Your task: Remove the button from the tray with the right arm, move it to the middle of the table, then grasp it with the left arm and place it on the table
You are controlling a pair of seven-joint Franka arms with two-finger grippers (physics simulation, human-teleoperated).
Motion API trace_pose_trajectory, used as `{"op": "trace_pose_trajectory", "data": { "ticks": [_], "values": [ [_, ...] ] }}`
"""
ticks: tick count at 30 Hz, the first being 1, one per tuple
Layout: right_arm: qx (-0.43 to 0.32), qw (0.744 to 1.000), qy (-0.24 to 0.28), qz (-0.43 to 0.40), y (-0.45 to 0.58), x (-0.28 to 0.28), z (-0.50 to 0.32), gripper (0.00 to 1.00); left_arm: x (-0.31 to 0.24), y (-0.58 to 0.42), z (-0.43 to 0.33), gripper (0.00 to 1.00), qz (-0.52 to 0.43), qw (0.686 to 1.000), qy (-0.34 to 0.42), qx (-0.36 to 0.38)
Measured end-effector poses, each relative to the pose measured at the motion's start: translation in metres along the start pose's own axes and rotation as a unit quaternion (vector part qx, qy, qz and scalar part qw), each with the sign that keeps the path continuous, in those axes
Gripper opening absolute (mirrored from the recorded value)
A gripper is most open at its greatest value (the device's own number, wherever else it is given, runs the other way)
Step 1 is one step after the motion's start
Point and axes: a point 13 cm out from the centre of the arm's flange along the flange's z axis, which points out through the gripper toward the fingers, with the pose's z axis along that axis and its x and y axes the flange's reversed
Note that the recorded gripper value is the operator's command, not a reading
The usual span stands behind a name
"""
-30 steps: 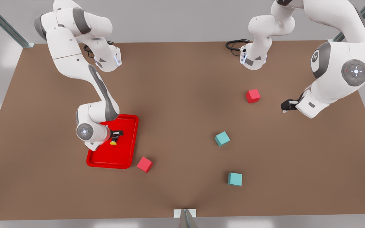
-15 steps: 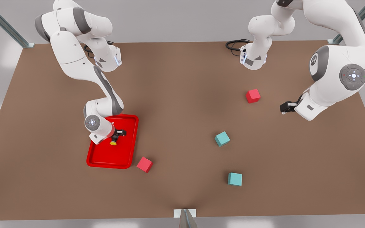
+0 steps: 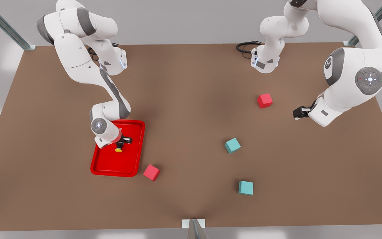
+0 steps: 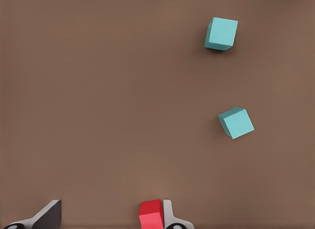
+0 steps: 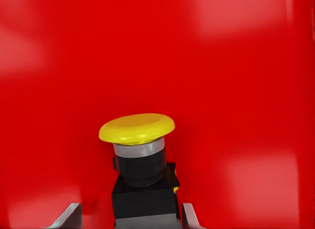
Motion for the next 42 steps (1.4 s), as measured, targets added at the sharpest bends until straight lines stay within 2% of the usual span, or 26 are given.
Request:
{"op": "trace_pose_trajectory", "data": {
  "ticks": [1, 5, 8, 12, 17, 22, 26, 31, 36, 42],
  "values": [
    [0.000, 1.000, 0.001, 0.004, -0.001, 0.000, 0.000, 0.46, 0.000, 0.000, 0.000, 1.00, 0.000, 1.000, 0.000, 0.000],
    [0.000, 1.000, 0.007, 0.010, -0.003, 0.001, 0.000, 0.41, 0.000, 0.001, 0.000, 1.00, -0.001, 1.000, 0.000, 0.000],
    [-0.001, 1.000, 0.006, 0.010, -0.002, -0.002, -0.004, 0.40, 0.000, 0.001, 0.000, 1.00, -0.001, 1.000, 0.001, 0.000],
    [-0.010, 1.000, -0.013, 0.003, 0.019, -0.035, -0.048, 0.40, 0.000, 0.001, 0.000, 1.00, -0.001, 1.000, 0.001, 0.000],
    [-0.042, 0.998, -0.029, -0.041, 0.101, -0.050, -0.123, 0.40, 0.000, 0.001, 0.000, 1.00, -0.001, 1.000, 0.001, 0.000],
    [-0.055, 0.992, -0.032, -0.107, 0.207, -0.011, -0.164, 0.40, 0.000, 0.000, 0.001, 1.00, 0.000, 1.000, 0.001, 0.000],
    [-0.071, 0.990, -0.012, -0.124, 0.274, 0.016, -0.154, 0.40, 0.000, 0.001, 0.003, 1.00, 0.000, 1.000, 0.004, 0.000],
    [-0.085, 0.985, -0.002, -0.153, 0.380, 0.080, -0.137, 0.39, -0.001, 0.000, 0.005, 1.00, 0.000, 1.000, 0.005, 0.000],
    [-0.092, 0.987, -0.016, -0.128, 0.449, 0.104, -0.109, 0.39, -0.001, 0.000, 0.005, 1.00, 0.000, 1.000, 0.005, 0.000],
    [-0.086, 0.993, -0.006, -0.075, 0.468, 0.123, -0.079, 0.39, -0.005, -0.001, 0.012, 1.00, 0.001, 1.000, 0.009, 0.000]
  ]
}}
